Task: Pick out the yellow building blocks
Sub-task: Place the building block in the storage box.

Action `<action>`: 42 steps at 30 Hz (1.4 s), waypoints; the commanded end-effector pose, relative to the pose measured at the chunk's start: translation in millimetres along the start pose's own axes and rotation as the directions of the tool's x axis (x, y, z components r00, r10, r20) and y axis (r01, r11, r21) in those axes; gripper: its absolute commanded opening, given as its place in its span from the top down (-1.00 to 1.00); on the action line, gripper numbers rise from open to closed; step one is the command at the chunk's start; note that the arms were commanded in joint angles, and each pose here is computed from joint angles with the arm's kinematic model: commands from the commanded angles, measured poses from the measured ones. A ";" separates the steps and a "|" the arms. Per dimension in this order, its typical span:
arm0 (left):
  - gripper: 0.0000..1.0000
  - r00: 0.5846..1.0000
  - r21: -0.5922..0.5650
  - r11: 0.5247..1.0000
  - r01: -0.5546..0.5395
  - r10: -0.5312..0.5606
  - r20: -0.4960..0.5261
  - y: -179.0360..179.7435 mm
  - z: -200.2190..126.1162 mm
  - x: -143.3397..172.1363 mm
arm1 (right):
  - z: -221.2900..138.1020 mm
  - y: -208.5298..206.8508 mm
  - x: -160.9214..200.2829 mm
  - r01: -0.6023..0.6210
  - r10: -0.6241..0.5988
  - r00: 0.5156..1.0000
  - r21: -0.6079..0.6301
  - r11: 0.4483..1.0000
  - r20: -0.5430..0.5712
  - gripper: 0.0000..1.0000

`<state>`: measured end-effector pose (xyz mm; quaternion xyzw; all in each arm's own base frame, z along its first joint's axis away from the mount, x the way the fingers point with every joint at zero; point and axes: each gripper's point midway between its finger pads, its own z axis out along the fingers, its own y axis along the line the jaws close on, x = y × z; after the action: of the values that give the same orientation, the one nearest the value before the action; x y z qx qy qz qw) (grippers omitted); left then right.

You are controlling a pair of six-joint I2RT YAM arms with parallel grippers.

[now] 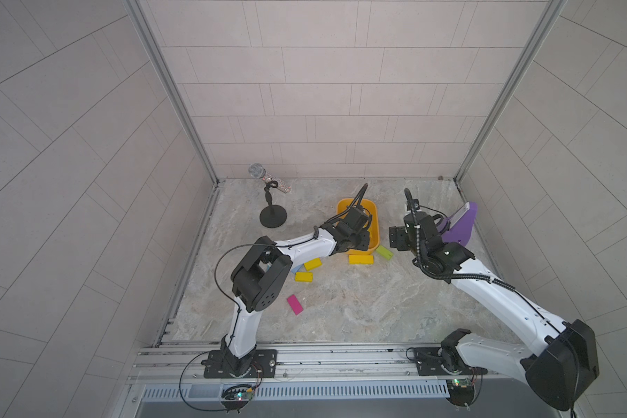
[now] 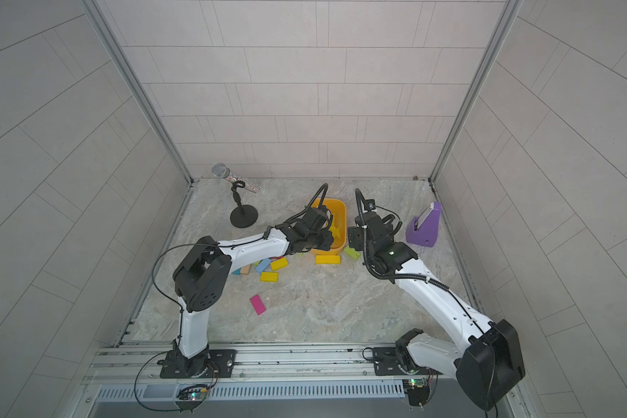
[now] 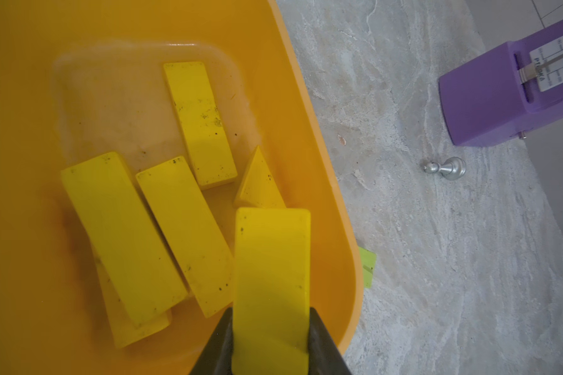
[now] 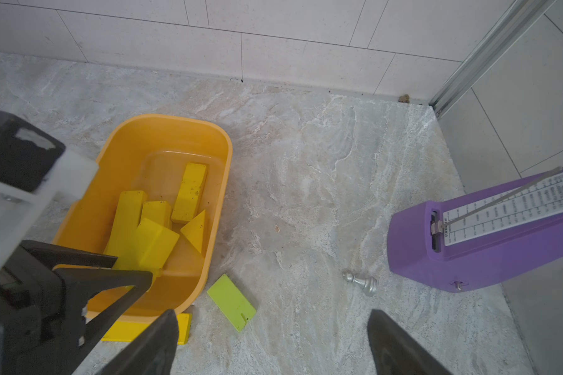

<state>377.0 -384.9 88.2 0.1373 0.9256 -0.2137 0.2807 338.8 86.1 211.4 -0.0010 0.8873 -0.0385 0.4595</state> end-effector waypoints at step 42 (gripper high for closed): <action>0.10 0.867 -0.151 0.970 0.193 -0.096 0.489 120.4 -174.9 -46.2 | 8.7 94.6 -10.1 0.175 -0.185 0.983 -0.249 0.952 -0.014 -0.78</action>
<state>377.7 -220.5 205.3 0.0103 0.8601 -0.1670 0.4818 353.6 154.2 202.9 -0.0878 0.8981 0.0098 0.4309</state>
